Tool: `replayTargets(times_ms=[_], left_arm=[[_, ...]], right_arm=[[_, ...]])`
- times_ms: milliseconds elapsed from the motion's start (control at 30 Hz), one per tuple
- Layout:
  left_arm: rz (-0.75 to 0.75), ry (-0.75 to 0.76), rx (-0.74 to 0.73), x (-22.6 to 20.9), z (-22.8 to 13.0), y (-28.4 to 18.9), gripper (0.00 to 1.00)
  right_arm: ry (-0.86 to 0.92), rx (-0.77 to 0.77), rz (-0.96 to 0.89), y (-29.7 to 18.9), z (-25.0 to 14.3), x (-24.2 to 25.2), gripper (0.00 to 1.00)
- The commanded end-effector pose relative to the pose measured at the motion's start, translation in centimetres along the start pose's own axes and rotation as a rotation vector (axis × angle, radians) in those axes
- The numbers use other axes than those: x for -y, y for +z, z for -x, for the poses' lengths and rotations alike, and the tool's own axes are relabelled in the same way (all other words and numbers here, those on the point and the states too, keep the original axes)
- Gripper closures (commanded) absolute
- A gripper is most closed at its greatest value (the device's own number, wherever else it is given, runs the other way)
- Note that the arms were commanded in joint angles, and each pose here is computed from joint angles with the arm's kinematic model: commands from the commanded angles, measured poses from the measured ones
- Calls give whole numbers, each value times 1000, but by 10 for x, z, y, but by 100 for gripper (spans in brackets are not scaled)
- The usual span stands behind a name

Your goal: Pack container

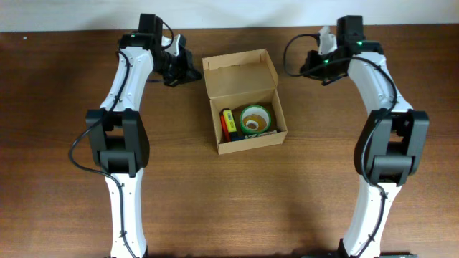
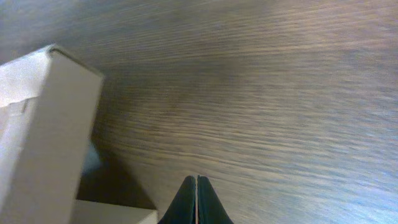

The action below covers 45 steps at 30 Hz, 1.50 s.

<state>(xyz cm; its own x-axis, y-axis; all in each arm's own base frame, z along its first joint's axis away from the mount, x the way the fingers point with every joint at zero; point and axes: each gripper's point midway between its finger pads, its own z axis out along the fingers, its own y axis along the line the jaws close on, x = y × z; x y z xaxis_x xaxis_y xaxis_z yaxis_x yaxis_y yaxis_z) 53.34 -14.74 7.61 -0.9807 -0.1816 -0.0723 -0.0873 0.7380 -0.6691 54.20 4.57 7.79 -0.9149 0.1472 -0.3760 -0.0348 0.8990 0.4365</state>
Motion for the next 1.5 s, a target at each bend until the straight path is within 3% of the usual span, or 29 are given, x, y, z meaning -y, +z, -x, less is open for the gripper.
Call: replayTargets(times_ms=[0, 233, 400, 633, 1167, 1467], left_arm=[[-46, -108, -39, -21, -2, 2, 98], [-384, -77, -61, -13, 11, -11, 98], [-533, -30, -86, -8, 6, -14, 98], [-540, -9, -112, -4, -2, -2, 98], [-413, -25, -158, -10, -17, 19, 98], [-374, -43, -167, -19, -21, 24, 98]], right_arm=[[37, -4, -12, -3, 0, 17, 96], [100, 3, 243, -21, 4, 6, 96], [175, -19, 479, -29, 1, -5, 96], [279, -101, 658, -11, -14, -12, 96], [183, -162, 639, 27, -27, -65, 96], [178, -162, 618, 33, -27, -68, 96]])
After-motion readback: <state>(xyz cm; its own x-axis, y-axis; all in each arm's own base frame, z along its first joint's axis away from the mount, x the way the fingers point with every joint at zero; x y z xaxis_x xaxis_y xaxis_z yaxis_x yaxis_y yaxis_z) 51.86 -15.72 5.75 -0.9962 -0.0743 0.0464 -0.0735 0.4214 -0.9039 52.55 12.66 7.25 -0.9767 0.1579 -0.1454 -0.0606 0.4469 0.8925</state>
